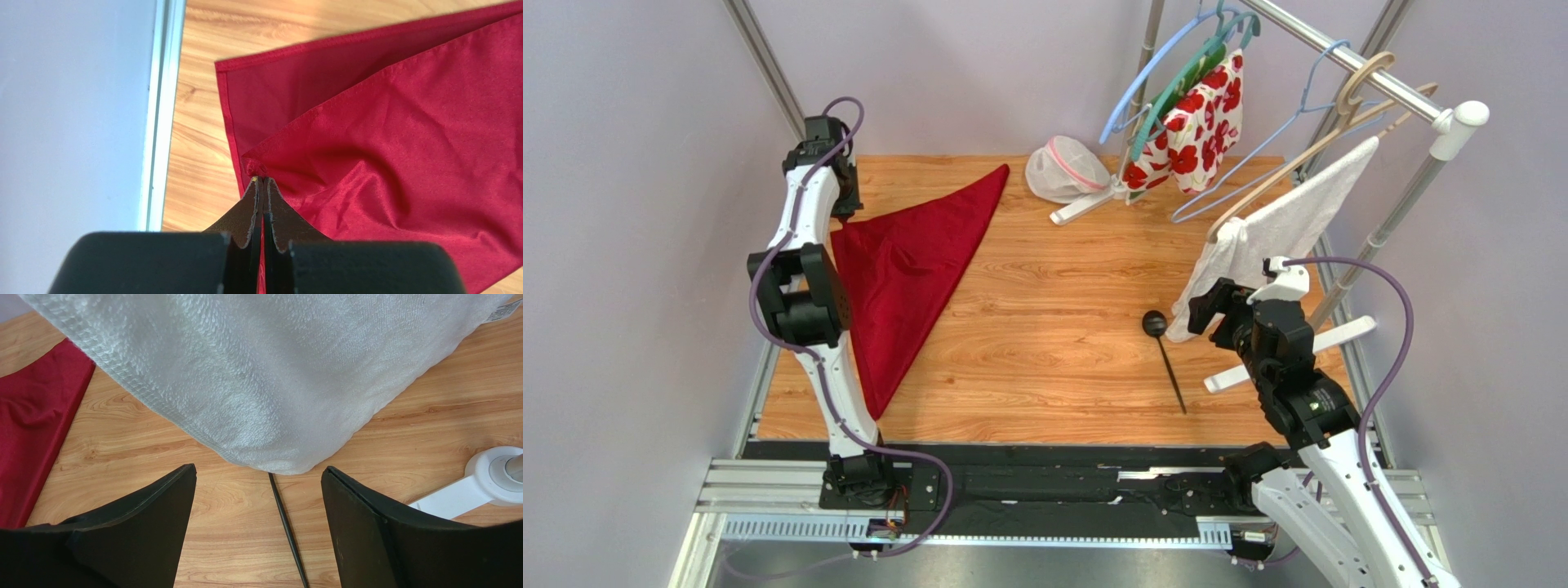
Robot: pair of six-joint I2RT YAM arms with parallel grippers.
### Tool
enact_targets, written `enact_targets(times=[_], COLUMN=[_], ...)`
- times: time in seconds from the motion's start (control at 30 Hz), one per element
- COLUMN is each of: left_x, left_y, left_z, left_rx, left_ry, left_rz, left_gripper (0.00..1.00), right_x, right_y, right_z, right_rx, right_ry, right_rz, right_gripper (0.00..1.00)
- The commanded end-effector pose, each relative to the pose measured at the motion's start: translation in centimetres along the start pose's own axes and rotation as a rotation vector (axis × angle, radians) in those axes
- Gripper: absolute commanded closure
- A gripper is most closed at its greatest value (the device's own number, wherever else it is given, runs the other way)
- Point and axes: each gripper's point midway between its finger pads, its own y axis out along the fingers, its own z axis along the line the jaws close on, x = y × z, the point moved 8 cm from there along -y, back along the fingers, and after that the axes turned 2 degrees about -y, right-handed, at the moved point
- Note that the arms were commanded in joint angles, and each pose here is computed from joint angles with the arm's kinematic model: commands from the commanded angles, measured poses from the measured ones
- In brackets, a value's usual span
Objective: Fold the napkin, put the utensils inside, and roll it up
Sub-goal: Fold the napkin
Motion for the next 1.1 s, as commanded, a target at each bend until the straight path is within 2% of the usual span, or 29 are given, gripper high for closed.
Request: enact_targets(times=[0.0,0.33,1.07], left_x=[1.0,0.5,1.4], left_y=[0.1,1.8,2.9], left_z=[0.8,1.1,2.0], left_rx=[0.004,0.013,0.049], left_ry=[0.005,0.007,0.004], left_rz=[-0.017,0.018,0.015], left_gripper=[1.0,1.0,1.0], right_x=[0.5,0.3,-0.3], right_y=[0.1,0.5,1.8], right_z=[0.1,0.2,0.6], right_rx=[0.001,-0.003,-0.004], right_ry=[0.003,0.005,0.009], right_rz=[-0.034,-0.023,0.011], right_gripper=[0.21,0.21,0.21])
